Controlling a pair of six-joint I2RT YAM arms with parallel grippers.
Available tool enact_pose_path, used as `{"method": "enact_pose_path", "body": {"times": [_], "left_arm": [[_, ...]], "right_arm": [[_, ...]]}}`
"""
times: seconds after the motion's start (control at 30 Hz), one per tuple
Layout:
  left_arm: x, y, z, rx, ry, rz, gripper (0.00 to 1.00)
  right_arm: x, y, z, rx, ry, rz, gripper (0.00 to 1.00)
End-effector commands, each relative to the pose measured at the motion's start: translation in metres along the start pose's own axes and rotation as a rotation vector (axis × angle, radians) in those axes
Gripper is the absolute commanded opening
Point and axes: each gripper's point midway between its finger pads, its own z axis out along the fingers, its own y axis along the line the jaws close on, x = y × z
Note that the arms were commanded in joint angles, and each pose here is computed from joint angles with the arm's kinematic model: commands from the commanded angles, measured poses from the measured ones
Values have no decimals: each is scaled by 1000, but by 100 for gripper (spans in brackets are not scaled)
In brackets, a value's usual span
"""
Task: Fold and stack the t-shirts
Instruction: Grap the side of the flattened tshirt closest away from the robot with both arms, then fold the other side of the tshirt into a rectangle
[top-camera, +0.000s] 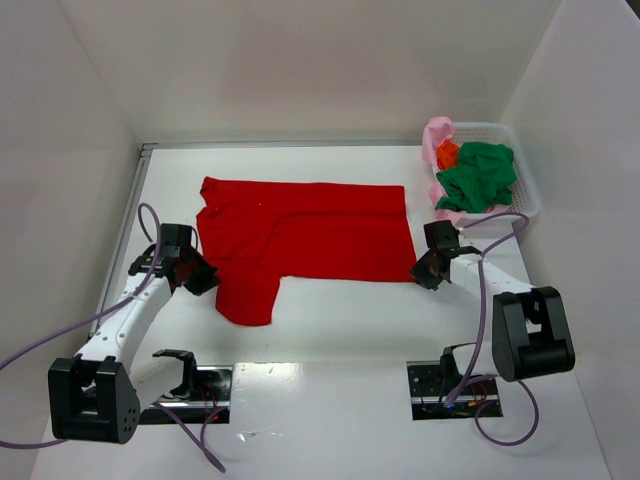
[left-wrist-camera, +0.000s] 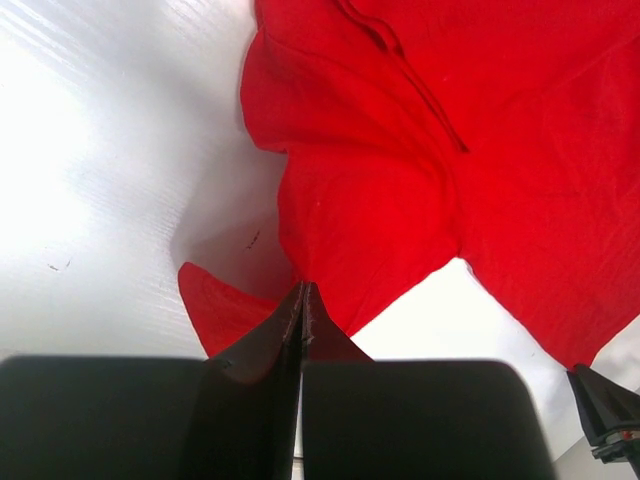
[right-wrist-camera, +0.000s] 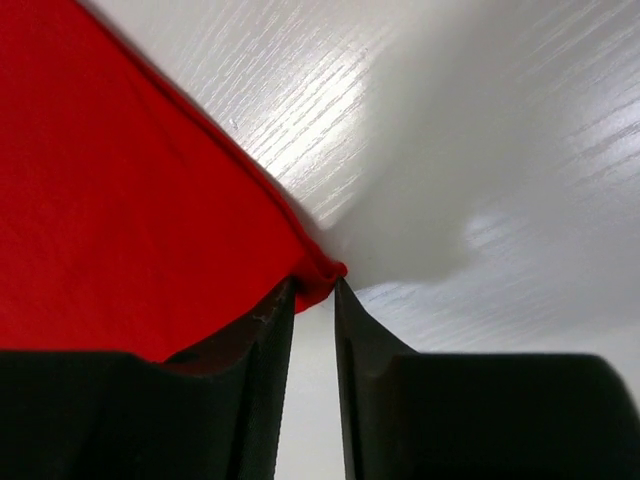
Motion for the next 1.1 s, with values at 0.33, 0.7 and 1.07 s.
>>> {"method": "enact_pose_path", "body": {"times": [0.33, 0.7, 1.07], "left_arm": [[-29, -34, -25, 97, -95, 87, 0], [-57, -60, -56, 164, -201, 151, 0], [-78, -93, -78, 286, -275, 167, 0]], "right_arm": [[-31, 17, -3, 5, -85, -5, 0], [-60, 55, -32, -113, -150, -19, 0], [-99, 108, -44, -225, -224, -54, 0]]}}
